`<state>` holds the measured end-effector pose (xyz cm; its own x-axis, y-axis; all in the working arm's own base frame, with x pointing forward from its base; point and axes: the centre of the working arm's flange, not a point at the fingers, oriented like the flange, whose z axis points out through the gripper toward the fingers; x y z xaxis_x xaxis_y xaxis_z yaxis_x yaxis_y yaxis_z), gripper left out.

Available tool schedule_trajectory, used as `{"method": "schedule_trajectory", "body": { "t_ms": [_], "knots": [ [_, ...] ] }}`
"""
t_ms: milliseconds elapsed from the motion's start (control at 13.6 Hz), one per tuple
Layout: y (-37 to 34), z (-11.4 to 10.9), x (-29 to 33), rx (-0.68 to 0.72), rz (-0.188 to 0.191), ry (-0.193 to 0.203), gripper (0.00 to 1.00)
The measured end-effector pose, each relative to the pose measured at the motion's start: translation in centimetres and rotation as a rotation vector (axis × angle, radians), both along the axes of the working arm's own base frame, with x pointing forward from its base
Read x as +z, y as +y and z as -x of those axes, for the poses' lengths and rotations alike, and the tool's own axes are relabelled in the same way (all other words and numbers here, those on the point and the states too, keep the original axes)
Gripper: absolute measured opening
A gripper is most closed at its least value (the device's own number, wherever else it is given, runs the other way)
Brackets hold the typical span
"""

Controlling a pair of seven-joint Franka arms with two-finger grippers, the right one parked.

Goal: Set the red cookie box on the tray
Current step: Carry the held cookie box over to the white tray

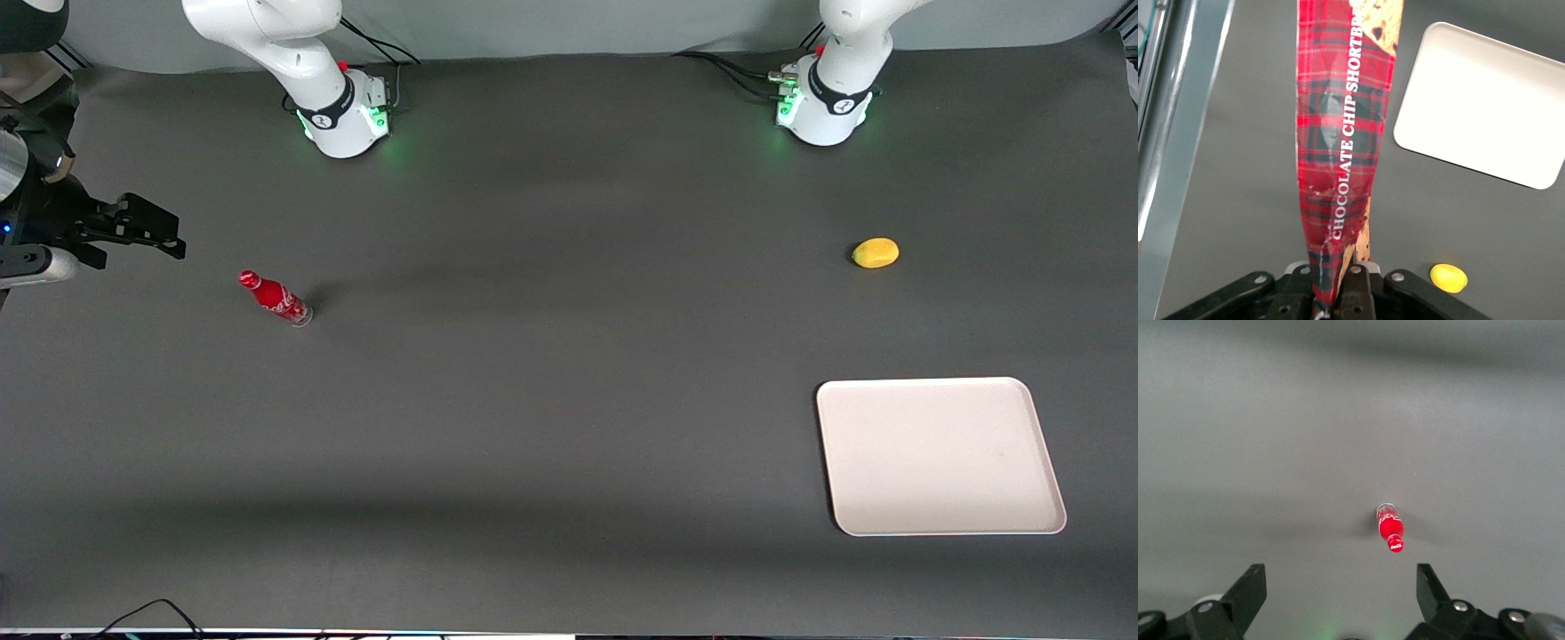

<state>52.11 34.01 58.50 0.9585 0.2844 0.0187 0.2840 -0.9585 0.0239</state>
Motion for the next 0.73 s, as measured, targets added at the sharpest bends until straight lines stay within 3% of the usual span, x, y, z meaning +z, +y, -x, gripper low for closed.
{"method": "schedule_trajectory", "body": {
  "t_ms": [147,367,733],
  "knots": [
    [-3.5,-2.9,-0.9,-0.072,-0.016,0.004,0.11],
    [-6.9,-7.2,-3.9,-0.16,-0.082,0.001,0.11],
    [-7.6,-12.6,-14.1,-0.229,-0.107,-0.01,0.11]
  ]
}}
